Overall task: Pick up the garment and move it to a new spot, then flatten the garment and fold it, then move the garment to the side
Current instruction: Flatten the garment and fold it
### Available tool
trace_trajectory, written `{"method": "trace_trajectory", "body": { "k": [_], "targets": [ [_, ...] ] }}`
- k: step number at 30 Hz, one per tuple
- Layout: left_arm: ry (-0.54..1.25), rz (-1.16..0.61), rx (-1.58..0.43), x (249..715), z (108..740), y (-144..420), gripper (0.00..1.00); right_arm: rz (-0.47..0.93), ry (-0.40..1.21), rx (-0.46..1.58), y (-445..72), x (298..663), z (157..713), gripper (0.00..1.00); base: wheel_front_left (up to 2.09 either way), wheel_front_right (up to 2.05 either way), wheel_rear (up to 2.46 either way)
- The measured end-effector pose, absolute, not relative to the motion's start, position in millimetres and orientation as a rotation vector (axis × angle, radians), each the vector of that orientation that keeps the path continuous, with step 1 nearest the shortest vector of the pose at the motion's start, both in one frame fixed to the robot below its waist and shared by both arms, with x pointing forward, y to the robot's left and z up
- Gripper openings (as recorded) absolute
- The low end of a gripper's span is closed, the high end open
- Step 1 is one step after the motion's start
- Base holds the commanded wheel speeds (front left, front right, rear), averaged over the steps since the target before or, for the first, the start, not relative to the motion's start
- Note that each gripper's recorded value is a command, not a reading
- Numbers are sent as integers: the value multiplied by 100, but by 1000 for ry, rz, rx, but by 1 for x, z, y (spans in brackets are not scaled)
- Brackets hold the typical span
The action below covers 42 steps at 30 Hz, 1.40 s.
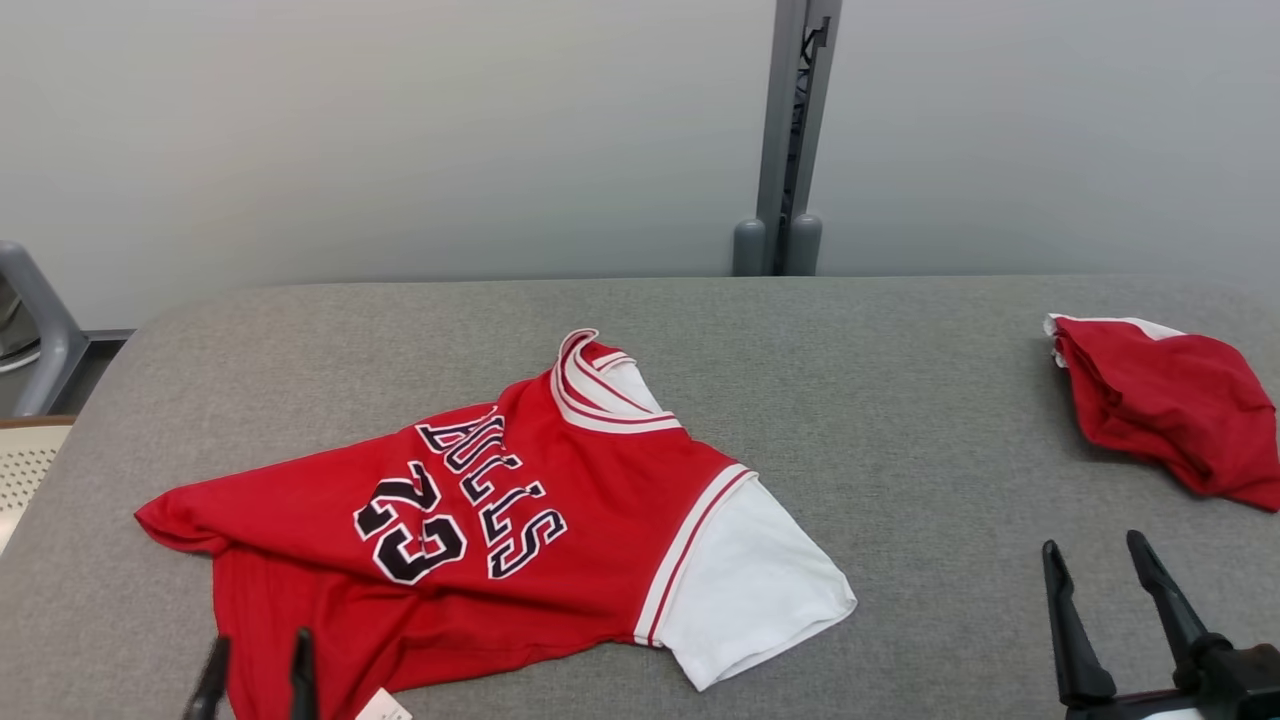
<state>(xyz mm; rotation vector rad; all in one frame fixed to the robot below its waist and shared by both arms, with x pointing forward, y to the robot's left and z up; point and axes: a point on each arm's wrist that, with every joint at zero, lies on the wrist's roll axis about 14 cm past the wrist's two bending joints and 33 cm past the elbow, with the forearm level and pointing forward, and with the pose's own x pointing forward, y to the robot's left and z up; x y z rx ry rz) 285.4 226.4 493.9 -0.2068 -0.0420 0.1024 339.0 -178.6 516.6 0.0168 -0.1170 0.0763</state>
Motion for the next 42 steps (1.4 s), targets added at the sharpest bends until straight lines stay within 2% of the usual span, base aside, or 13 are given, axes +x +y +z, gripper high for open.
{"method": "trace_trajectory", "body": {
  "k": [4, 11, 22, 25, 33, 42],
  "targets": [
    [13, 10, -208, 286, 476, 203, 100, 85, -115, 22, -175, 336, 516, 100, 0, 0, 0],
    [56, -45, -193, 287, 462, 188, 100, 89, -112, 28, -173, 332, 514, 100, 0, 0, 0],
    [60, -80, -192, 289, 462, 179, 100, 105, -99, 38, -167, 333, 511, 100, 0, 0, 0],
    [121, -50, -178, 283, 443, 188, 100, 117, -102, 64, -163, 336, 511, 100, 0, 0, 0],
    [341, 89, -131, 263, 388, 223, 100, 312, -79, 49, -98, 358, 507, 100, 0, 0, 0],
    [476, 126, -137, 268, 361, 231, 100, 503, 125, -28, -41, 378, 451, 100, 0, 0, 0]
  ]
}}
